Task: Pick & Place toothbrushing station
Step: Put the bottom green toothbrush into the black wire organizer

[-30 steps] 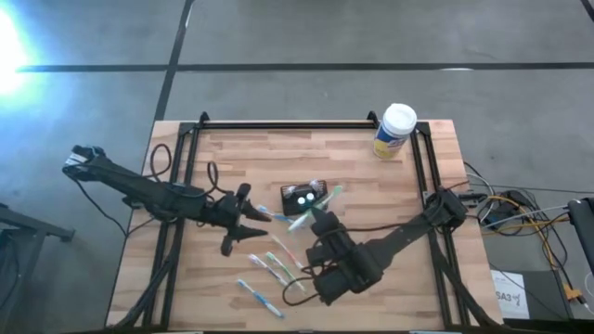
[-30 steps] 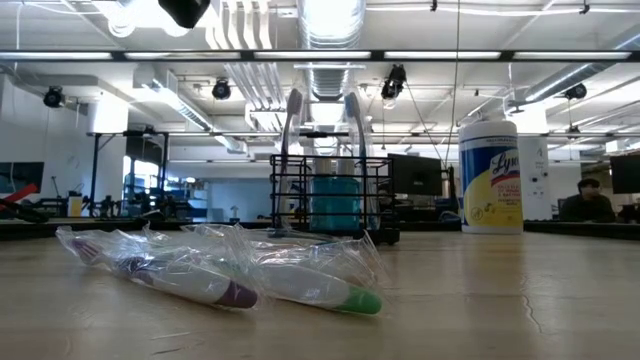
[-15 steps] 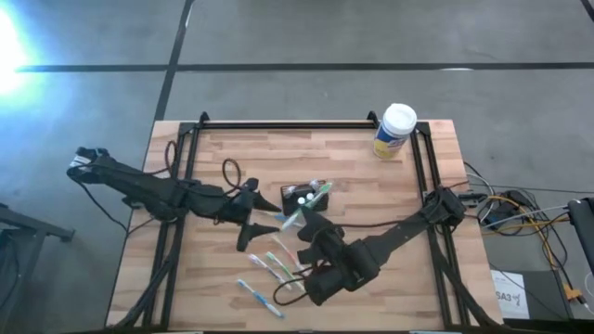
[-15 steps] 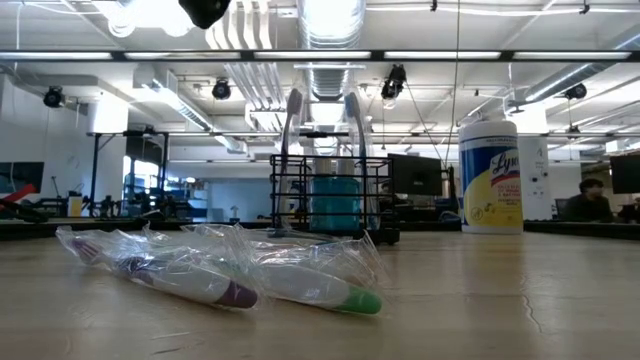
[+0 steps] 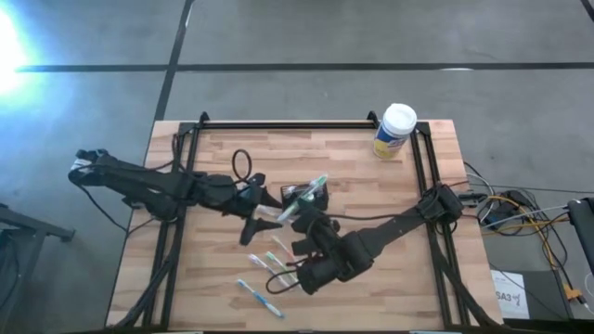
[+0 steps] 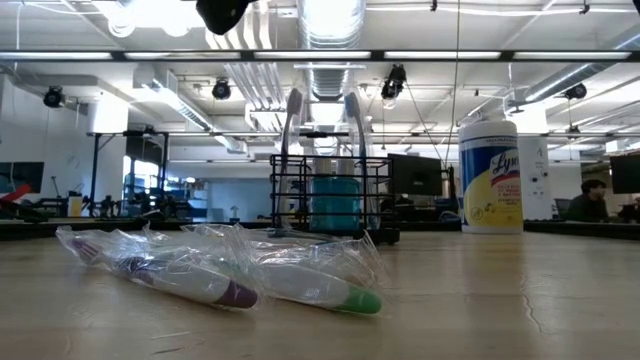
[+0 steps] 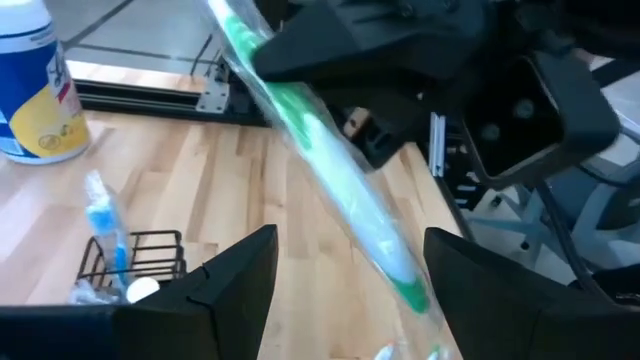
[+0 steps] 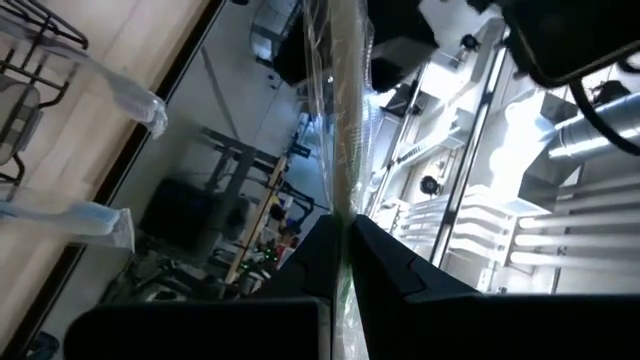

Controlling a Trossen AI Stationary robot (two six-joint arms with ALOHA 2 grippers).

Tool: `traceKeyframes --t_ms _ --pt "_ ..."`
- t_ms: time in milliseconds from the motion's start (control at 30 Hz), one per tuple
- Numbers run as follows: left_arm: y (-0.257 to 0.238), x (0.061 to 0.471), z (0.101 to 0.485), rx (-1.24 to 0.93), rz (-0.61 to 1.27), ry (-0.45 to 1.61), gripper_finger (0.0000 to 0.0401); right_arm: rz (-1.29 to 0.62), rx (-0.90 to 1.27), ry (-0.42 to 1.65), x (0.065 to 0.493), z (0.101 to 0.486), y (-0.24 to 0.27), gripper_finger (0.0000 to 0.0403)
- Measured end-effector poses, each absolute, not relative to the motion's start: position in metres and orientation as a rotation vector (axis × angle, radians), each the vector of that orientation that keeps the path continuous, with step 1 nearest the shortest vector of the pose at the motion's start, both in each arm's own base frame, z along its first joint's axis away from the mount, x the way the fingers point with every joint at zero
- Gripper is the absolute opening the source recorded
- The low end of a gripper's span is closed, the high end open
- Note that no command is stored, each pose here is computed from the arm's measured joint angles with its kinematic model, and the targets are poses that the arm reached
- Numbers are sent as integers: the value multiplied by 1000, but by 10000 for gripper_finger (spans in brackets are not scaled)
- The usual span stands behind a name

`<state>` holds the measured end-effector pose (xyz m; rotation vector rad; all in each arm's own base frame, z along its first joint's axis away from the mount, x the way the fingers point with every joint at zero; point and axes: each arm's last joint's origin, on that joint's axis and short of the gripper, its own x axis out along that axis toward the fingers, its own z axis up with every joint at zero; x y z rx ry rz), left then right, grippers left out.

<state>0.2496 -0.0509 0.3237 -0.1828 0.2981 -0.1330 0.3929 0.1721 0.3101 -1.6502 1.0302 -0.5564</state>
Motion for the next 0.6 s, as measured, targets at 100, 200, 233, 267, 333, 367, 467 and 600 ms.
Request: traceKeyframes --t_ms 100,200,233,267,333,367,467,600 --pt "-46 253 321 -184 -113 305 257 -548 -1665 1040 395 306 173 13" --pt "-41 260 317 -176 -90 315 257 -546 -1670 1043 397 303 173 13" --pt "-39 262 315 -174 -84 320 255 -548 -1669 1043 398 302 173 13" --pt "-38 263 314 -170 -85 323 252 -548 -1668 1045 399 302 173 13" --pt "-38 266 312 -155 -112 336 238 -546 -1669 1046 399 301 173 13" --pt "-38 266 311 -150 -135 341 227 -542 -1668 1045 399 300 173 13" --pt "-39 267 311 -142 -191 339 179 -543 -1664 1041 399 300 174 13" --pt "-39 266 312 -131 -212 332 97 -551 -1663 1040 399 301 174 13"
